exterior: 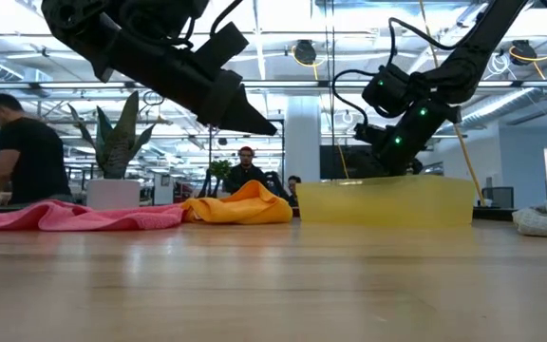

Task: Fold microfiber towels
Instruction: Put the yellow kitchen towel into the yellow bin

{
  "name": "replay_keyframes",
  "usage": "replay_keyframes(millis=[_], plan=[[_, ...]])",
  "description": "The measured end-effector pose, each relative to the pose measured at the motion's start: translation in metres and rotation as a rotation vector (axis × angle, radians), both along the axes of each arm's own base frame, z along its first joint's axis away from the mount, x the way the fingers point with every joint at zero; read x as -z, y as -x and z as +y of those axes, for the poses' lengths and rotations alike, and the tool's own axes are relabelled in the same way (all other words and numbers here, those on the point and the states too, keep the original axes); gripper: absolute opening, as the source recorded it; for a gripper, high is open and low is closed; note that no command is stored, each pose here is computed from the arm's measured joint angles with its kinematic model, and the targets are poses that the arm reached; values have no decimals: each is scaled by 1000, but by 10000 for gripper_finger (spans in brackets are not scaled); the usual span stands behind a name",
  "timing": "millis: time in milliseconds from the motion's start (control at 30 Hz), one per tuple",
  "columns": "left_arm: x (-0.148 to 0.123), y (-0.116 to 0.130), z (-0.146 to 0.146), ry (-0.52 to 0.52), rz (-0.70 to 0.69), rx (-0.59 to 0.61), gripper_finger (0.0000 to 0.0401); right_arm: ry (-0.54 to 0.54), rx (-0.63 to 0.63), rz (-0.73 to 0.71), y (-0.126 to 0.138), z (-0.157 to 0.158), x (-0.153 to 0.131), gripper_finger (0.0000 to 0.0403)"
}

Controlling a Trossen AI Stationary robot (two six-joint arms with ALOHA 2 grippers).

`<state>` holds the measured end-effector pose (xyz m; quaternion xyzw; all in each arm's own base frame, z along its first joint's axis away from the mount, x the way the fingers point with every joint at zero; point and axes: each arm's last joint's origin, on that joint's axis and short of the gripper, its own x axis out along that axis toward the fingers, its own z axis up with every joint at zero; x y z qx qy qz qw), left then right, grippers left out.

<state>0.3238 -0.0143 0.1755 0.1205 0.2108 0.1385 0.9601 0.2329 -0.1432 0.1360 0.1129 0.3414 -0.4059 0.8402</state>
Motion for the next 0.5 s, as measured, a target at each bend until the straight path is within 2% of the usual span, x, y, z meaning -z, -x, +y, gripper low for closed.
replay_keyframes(millis=[67, 133, 267, 500], plan=[[1, 0, 0, 4, 10, -2, 33, 11, -21, 0, -1, 1, -1, 0], [1, 1, 0, 11, 11, -5, 33, -3, -98, -39, -4, 5, -6, 0], [1, 1, 0, 17, 8, -7, 33, -125, -246, -142, -11, 11, -7, 0], [1, 1, 0, 19, 7, -8, 33, -163, -200, -101, -9, 3, 12, 0]])
